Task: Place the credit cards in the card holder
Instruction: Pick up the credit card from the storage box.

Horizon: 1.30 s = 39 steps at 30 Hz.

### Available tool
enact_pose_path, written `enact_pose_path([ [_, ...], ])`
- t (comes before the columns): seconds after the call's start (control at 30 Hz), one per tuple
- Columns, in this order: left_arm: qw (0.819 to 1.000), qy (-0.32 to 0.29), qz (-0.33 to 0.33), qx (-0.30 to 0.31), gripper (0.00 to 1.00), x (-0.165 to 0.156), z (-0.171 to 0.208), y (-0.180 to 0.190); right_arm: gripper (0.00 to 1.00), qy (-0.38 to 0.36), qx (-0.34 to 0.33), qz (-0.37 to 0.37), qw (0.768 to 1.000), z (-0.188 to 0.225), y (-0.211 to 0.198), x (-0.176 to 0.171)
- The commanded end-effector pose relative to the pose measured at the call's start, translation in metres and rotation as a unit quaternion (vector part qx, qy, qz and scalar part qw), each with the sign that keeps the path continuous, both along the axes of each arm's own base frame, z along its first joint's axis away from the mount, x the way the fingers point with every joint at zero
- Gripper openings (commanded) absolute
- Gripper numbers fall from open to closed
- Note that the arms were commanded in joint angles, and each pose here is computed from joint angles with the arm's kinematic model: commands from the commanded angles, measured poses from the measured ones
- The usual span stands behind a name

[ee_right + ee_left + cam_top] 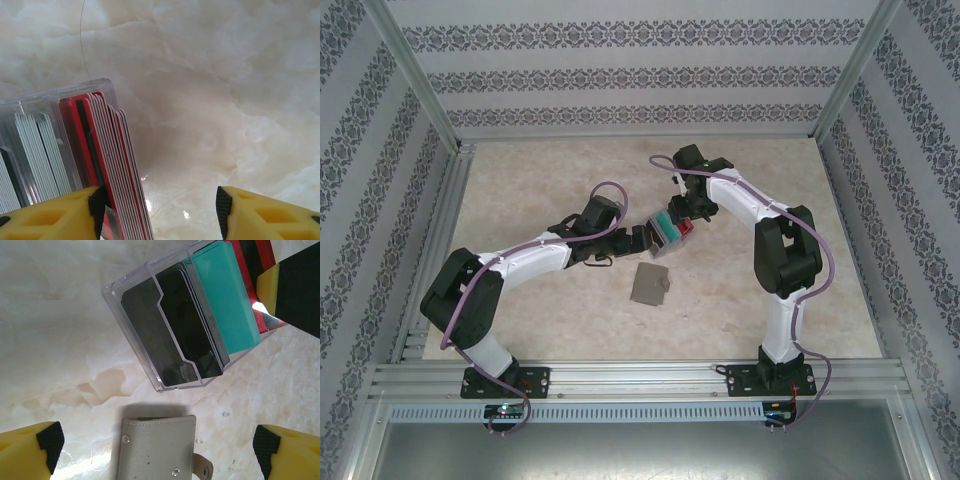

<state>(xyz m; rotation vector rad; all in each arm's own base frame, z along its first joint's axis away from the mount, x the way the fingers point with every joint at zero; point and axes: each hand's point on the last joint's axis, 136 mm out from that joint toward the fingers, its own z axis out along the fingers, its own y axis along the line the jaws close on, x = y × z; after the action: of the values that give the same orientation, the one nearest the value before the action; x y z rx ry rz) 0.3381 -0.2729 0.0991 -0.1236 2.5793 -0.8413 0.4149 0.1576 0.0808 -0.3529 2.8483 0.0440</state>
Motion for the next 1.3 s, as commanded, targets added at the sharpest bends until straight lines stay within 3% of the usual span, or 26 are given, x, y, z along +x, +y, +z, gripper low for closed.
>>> enact_pose_path([
  [0.0, 1.0, 0.001, 0.005, -0.01, 0.99, 0.004, 0.0, 0.001, 0.6, -0.03, -0.013, 0.0, 0.999, 0.021, -0.004, 0.005],
  [0.63, 1.0, 0.006, 0.007, -0.009, 0.99, 0.002, -0.004, 0.002, 0.53, -0.044, -0.02, 0.006, 0.999, 0.029, -0.004, 0.007],
  [1.1, 1.0, 0.01, 0.004, -0.01, 0.99, 0.002, -0.005, 0.0, 0.37, -0.04, -0.006, 0.018, 0.999, 0.031, 0.003, 0.005],
  [1.27, 1.0, 0.01, 0.003, -0.01, 0.99, 0.003, -0.005, -0.001, 0.37, -0.043, -0.001, 0.019, 0.999, 0.034, 0.004, 0.005],
])
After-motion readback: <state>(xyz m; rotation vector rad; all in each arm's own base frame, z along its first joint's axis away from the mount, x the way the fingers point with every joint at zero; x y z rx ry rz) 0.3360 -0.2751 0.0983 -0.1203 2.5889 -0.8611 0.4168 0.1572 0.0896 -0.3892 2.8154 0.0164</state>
